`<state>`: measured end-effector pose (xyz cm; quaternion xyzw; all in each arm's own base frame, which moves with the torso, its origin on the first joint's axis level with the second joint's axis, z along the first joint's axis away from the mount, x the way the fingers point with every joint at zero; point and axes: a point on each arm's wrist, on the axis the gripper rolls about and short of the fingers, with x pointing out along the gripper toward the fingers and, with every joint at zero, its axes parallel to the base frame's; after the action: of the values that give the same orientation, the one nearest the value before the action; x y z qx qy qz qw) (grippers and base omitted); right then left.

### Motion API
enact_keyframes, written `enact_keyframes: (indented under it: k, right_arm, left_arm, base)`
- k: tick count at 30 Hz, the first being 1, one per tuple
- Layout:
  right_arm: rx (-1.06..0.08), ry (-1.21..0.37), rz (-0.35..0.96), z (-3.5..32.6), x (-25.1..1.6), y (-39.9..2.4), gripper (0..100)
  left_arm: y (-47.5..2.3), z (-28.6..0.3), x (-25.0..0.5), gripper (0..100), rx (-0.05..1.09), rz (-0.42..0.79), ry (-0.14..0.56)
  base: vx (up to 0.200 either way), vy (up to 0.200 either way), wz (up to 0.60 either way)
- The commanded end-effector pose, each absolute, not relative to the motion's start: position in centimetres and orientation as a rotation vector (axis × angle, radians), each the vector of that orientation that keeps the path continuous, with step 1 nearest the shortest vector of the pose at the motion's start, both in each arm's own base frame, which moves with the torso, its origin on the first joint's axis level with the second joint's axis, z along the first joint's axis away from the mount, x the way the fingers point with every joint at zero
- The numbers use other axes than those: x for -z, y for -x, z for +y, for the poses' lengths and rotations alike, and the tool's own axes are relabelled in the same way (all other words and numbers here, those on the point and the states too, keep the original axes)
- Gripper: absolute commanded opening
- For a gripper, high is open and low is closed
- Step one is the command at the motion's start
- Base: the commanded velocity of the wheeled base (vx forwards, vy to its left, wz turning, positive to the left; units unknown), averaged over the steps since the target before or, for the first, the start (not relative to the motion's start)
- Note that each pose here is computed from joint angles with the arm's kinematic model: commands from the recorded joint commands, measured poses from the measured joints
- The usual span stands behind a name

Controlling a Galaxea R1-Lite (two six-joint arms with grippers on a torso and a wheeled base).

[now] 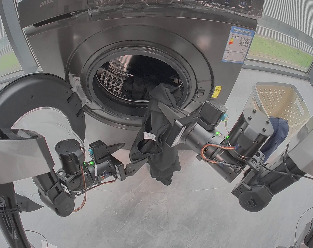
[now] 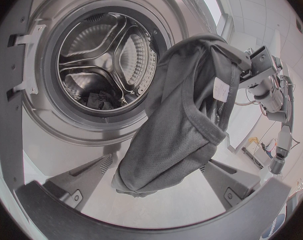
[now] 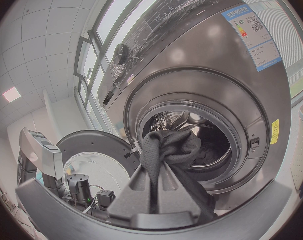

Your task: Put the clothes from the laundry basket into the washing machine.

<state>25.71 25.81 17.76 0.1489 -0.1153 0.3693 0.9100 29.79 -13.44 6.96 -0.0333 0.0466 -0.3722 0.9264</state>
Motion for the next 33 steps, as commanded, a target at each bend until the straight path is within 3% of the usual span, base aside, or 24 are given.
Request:
enact_keyframes:
  k: [1, 8, 9, 20, 26, 33]
  right_arm:
    - [-0.763, -0.307, -0.237, 25.9, -17.7, -25.7, 0]
    - [-0.764, -0.307, -0.235, 25.9, -17.6, -25.7, 0]
    - [-0.764, -0.307, -0.235, 25.9, -17.6, -25.7, 0]
    - [-0.761, -0.304, -0.231, 25.8, -17.5, -25.8, 0]
    - [-0.720, -0.299, -0.229, 24.8, -17.3, -26.8, 0]
    - [-0.702, -0.298, -0.224, 24.3, -17.2, -27.2, 0]
  left_arm:
    - [-30.6, -13.9, -6.0, 100, 0.767, 0.106, 0.066]
    - [-31.9, -14.8, -6.9, 100, 0.780, 0.038, 0.068]
    - [-31.8, -15.0, -7.0, 0, 0.785, 0.035, 0.070]
    - [-31.4, -16.0, -8.0, 0, 0.814, 0.001, 0.074]
    - [-29.2, -13.3, -11.9, 0, 0.767, -0.074, 0.079]
    - [-26.1, -11.1, -14.4, 0, 0.717, -0.116, 0.091]
  base:
    - [0.000, 0.000, 0.00]
    - [0.000, 0.000, 0.00]
    - [0.000, 0.000, 0.00]
    - [0.000, 0.000, 0.00]
    - [0.000, 0.000, 0.00]
    - [0.000, 0.000, 0.00]
